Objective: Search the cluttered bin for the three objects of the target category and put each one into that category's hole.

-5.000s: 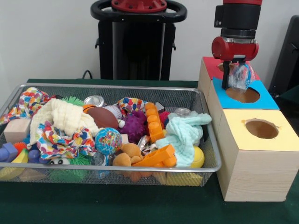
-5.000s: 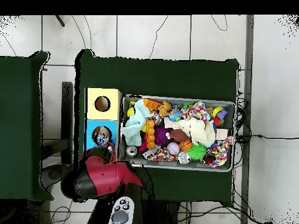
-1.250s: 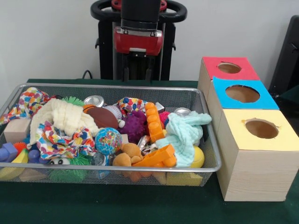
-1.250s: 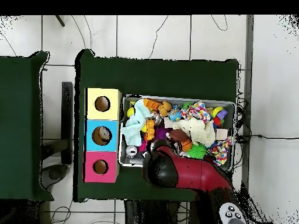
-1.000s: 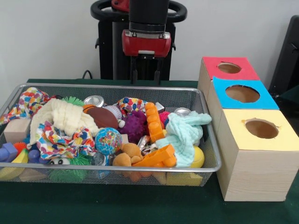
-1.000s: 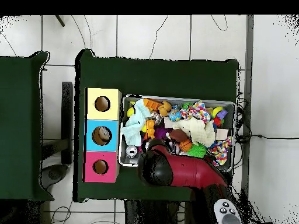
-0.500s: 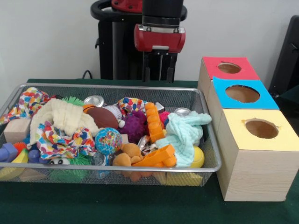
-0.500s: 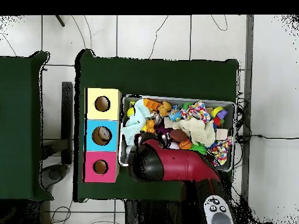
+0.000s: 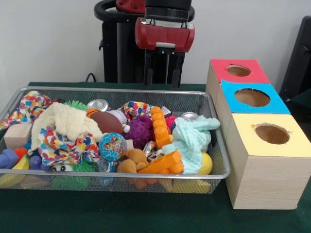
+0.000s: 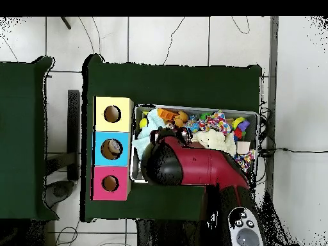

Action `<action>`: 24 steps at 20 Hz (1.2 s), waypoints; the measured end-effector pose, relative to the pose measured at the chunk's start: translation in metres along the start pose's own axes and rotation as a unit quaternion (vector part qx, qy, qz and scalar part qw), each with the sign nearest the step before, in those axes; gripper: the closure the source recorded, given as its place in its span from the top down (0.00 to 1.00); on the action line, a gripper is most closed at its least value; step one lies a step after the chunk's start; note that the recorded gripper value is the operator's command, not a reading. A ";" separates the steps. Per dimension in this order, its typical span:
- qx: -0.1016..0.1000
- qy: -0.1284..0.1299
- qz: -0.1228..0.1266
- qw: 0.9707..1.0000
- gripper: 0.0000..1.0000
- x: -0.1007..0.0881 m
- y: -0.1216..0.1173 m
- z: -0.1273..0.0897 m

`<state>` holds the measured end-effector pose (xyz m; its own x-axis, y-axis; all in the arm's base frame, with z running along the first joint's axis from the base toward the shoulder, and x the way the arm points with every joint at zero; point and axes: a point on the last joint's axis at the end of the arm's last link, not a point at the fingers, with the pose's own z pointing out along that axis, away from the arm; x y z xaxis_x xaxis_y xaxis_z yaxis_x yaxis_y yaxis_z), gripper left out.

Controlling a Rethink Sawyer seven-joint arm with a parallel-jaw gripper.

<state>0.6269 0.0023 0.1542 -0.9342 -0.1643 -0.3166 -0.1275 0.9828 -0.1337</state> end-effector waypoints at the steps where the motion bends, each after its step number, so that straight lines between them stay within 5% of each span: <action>1: 0.002 -0.003 -0.001 1.000 1.00 -0.003 -0.002 -0.001; 15: 0.037 -0.039 -0.035 0.998 1.00 -0.038 -0.026 0.001; 24: 0.054 -0.021 -0.049 0.997 1.00 -0.040 -0.041 0.018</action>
<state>0.6757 -0.0330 0.1555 -0.9040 -0.2644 -0.3359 -0.1781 0.9473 -0.2663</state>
